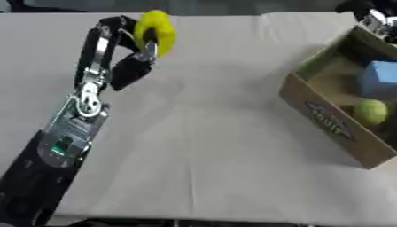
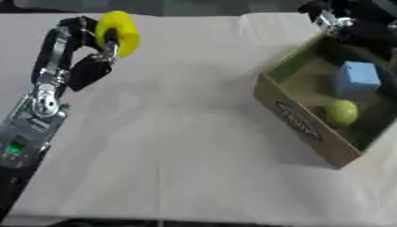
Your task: Pick up the objects with one hand, pass them to the other hand, and then place them into the box on the other side of the table.
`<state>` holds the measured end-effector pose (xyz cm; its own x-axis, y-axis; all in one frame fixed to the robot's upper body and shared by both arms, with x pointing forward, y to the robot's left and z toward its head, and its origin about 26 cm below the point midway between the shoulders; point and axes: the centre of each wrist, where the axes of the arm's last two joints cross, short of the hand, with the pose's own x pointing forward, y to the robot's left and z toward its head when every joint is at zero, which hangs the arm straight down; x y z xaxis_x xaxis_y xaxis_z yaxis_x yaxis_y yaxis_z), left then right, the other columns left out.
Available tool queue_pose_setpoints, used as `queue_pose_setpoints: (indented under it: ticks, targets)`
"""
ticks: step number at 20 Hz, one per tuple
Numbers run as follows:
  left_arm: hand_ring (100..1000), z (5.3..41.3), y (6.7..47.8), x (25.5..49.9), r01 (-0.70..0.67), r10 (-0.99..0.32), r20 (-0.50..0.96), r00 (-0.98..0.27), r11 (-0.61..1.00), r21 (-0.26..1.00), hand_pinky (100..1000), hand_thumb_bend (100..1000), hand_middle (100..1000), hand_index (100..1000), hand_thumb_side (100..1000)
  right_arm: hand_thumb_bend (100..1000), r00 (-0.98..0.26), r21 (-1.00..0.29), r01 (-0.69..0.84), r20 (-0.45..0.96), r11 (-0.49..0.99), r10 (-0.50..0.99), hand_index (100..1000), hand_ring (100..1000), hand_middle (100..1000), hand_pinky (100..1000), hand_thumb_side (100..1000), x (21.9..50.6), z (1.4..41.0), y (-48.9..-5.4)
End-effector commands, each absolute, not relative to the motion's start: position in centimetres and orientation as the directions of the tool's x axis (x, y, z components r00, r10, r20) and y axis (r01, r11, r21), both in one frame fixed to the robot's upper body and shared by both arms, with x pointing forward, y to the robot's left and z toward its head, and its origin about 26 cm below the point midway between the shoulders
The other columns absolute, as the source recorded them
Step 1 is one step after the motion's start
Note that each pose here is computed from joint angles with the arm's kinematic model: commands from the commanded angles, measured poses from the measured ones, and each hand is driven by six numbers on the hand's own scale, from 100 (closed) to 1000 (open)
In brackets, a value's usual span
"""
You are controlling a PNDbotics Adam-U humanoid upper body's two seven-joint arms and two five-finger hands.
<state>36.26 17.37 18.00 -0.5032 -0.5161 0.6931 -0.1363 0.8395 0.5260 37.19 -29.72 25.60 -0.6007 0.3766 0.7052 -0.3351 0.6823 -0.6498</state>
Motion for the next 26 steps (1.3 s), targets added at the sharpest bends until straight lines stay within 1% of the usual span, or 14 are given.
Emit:
queue_pose_setpoints:
  ticks: [1,7,12,22,23,26]
  targets:
    - [430,18.8,17.1,36.3,-0.147,-0.518,0.665,-0.538,0.835,0.531,621,100,482,590,320,100,-0.614,-0.688,-0.348,0.681,0.637,0.4,873,825,913,982,358,37.4,26.3,-29.4]
    - [429,18.7,16.1,36.2,-0.125,-0.495,0.66,-0.565,0.842,0.525,620,100,482,589,325,100,-0.611,-0.7,-0.407,0.686,0.586,0.395,873,827,917,984,360,38.1,26.0,-28.2]
    - [431,18.9,15.4,35.9,-0.121,-0.48,0.64,-0.601,0.845,0.52,621,100,482,588,328,100,-0.592,-0.699,-0.446,0.699,0.559,0.401,874,830,927,986,387,38.5,25.4,-27.7]
    - [434,20.0,13.9,35.3,-0.079,-0.444,0.591,-0.673,0.838,0.539,623,100,484,589,324,100,-0.598,-0.695,-0.496,0.708,0.52,0.376,879,833,935,987,425,38.6,25.4,-26.4]
    - [434,20.1,13.8,35.2,-0.074,-0.441,0.587,-0.678,0.836,0.543,623,100,484,589,324,100,-0.6,-0.695,-0.502,0.708,0.514,0.372,879,834,936,987,420,38.6,25.5,-26.2]
    - [433,20.1,13.1,35.1,-0.052,-0.431,0.581,-0.69,0.83,0.555,622,100,484,589,325,100,-0.624,-0.714,-0.497,0.689,0.493,0.37,880,836,936,984,368,38.6,25.9,-25.5]
